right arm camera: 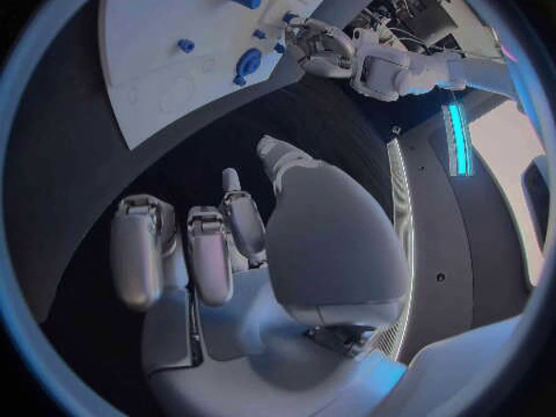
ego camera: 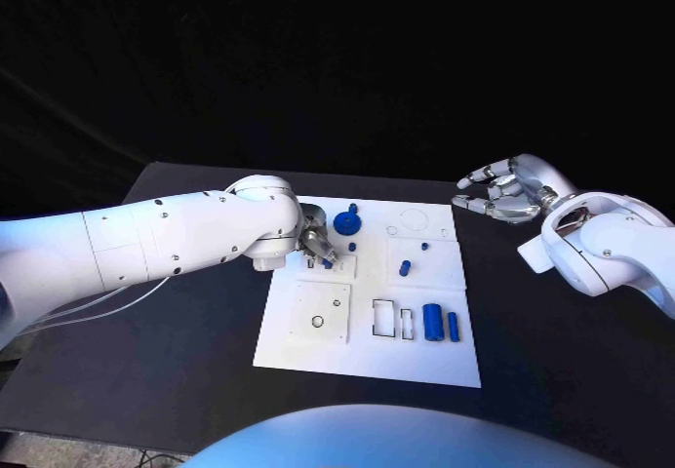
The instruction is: Assemble the parts on the task board
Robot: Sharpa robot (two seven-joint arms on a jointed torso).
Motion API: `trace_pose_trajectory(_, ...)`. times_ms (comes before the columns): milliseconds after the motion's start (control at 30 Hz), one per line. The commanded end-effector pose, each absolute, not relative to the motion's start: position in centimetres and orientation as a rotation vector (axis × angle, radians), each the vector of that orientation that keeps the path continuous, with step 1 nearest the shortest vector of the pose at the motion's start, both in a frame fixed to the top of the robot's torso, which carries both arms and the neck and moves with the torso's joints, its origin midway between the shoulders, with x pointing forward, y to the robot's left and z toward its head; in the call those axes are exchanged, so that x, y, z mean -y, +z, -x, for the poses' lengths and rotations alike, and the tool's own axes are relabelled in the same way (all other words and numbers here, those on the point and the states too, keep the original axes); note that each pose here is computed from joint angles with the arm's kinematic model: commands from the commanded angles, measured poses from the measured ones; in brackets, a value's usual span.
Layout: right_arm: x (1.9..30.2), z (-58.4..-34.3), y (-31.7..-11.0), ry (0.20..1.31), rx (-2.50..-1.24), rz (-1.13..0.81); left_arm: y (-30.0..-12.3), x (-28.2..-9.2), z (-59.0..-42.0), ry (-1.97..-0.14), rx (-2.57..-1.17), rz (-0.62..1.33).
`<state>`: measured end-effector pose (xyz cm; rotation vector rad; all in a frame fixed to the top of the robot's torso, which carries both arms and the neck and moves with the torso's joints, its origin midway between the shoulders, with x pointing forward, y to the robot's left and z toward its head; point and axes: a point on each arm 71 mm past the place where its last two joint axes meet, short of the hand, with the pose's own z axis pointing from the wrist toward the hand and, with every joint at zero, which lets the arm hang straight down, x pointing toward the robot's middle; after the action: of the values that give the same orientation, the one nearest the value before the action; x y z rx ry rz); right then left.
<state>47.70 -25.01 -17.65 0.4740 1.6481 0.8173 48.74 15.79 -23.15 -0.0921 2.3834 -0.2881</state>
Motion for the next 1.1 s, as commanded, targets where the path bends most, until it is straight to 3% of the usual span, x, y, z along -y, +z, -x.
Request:
trace_pose_trajectory(33,24.92,-47.65,-17.73,0.825,-1.656,-0.464,-23.51,-15.71,-48.43,-0.267,-2.416,0.053)
trace_pose_trajectory(1100,24.93,-47.68,-17.79,0.824,-1.657,-0.465,-23.74,-15.59,-48.46,-0.244,-2.451,0.041)
